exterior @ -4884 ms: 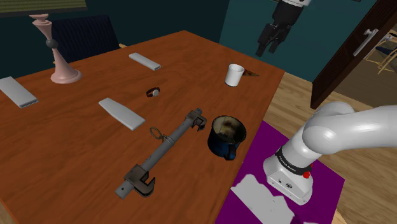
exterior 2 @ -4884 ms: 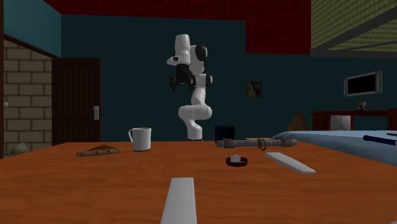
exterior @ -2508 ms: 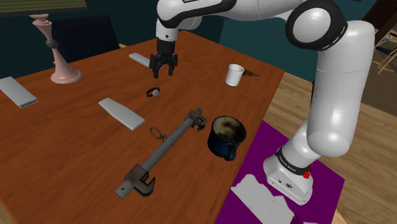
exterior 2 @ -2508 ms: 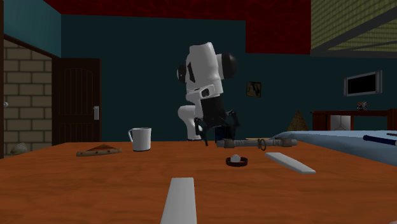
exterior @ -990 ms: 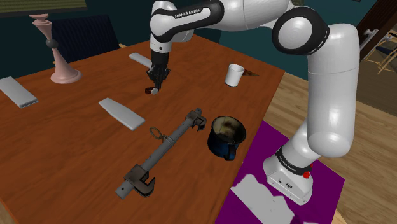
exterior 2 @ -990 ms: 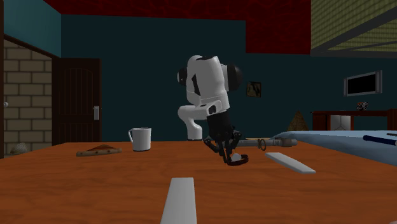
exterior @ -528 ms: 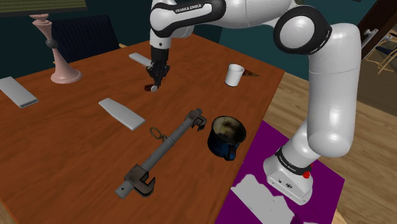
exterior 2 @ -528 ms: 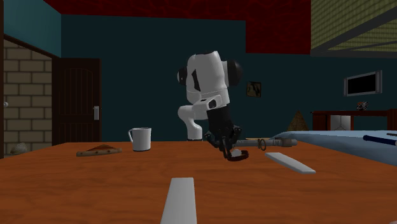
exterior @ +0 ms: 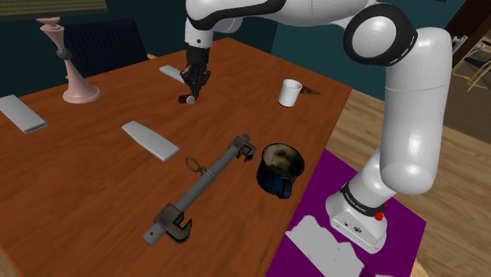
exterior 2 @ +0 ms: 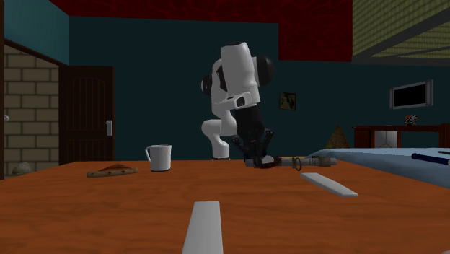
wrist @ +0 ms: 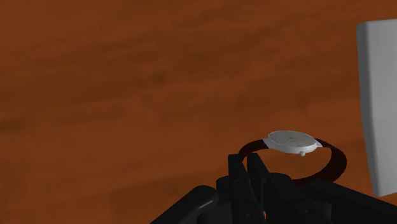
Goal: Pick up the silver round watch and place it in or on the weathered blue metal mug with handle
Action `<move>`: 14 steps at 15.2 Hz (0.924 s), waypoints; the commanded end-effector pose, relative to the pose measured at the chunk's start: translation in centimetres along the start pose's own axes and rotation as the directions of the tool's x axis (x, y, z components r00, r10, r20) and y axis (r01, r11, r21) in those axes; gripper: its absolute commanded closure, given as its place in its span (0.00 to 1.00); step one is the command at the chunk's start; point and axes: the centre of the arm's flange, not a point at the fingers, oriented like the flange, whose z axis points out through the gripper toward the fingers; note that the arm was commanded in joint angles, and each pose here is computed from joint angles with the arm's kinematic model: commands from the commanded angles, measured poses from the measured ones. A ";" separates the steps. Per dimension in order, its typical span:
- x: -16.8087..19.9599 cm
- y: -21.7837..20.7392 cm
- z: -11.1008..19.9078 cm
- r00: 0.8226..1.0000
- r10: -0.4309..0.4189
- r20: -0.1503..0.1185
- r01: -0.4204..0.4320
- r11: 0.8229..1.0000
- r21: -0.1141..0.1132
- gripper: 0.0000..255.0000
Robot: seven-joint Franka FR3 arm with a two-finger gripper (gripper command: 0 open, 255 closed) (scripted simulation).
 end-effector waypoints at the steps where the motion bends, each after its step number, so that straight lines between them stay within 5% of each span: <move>1: -0.1 -0.2 -1.0 1.000 0.000 0.000 0.000 1.000 0.000 1.00; 14: -1.0 -1.7 -7.6 1.000 0.000 0.000 0.000 1.000 0.000 1.00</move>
